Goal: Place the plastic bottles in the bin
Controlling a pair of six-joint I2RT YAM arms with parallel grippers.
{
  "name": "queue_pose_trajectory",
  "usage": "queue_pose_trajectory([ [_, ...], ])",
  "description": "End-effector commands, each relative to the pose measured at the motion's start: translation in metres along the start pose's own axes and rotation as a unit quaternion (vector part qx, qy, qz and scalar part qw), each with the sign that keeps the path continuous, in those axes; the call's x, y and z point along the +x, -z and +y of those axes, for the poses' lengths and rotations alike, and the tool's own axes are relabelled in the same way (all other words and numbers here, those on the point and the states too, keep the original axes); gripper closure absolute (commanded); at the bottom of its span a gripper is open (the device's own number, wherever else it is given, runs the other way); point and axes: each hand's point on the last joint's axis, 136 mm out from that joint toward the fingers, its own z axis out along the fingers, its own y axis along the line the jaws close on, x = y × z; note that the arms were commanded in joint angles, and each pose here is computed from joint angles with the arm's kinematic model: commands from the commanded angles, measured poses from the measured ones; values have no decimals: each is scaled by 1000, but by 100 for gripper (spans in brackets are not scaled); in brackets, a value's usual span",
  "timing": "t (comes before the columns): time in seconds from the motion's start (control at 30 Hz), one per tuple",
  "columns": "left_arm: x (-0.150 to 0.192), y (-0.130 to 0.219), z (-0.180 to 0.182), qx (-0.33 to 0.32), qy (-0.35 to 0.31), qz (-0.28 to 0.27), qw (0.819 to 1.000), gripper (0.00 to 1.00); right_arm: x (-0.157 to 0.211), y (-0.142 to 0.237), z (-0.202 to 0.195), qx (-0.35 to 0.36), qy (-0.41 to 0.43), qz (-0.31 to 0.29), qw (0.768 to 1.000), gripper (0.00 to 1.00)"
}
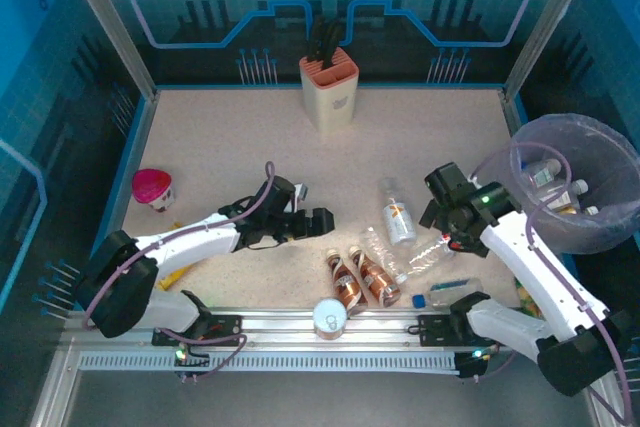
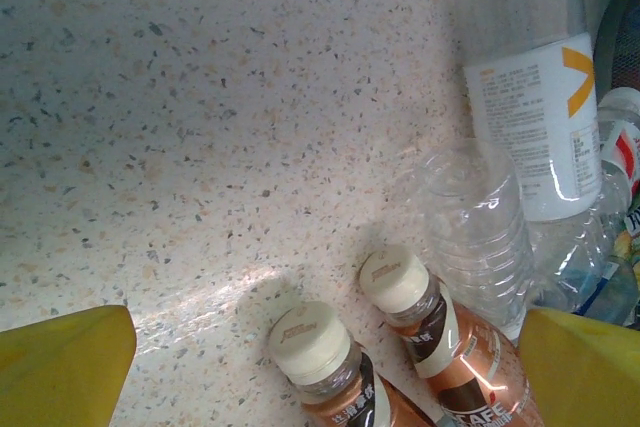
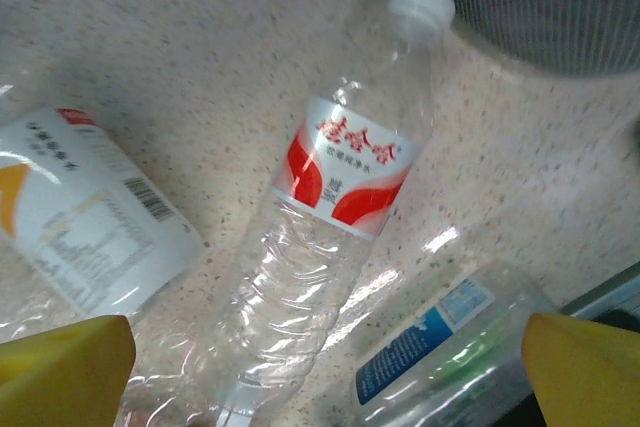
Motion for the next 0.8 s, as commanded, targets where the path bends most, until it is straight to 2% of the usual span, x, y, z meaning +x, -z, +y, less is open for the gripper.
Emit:
queue_pose_trajectory([
  [0.0,-4,-1,0,7,-3,-9,1000,1,7,-25,11,-26,-99,11,995,0],
  [0.2,-4,2,1,5,-6,-13,1000,1,9,-66,7,-23,-163,8,986,0],
  [0.37,-3,3,2,2,-6,-14,1000,1,6,-89,4,-24,-182,13,983,1],
  [0.57,-4,1,3,1,-4,-12,1000,1,7,-101,7,-32,-188,19,981,8],
  [0.77,-5,-2,2,1,-4,-10,1000,1,12,-109,9,-37,-191,28,981,20],
])
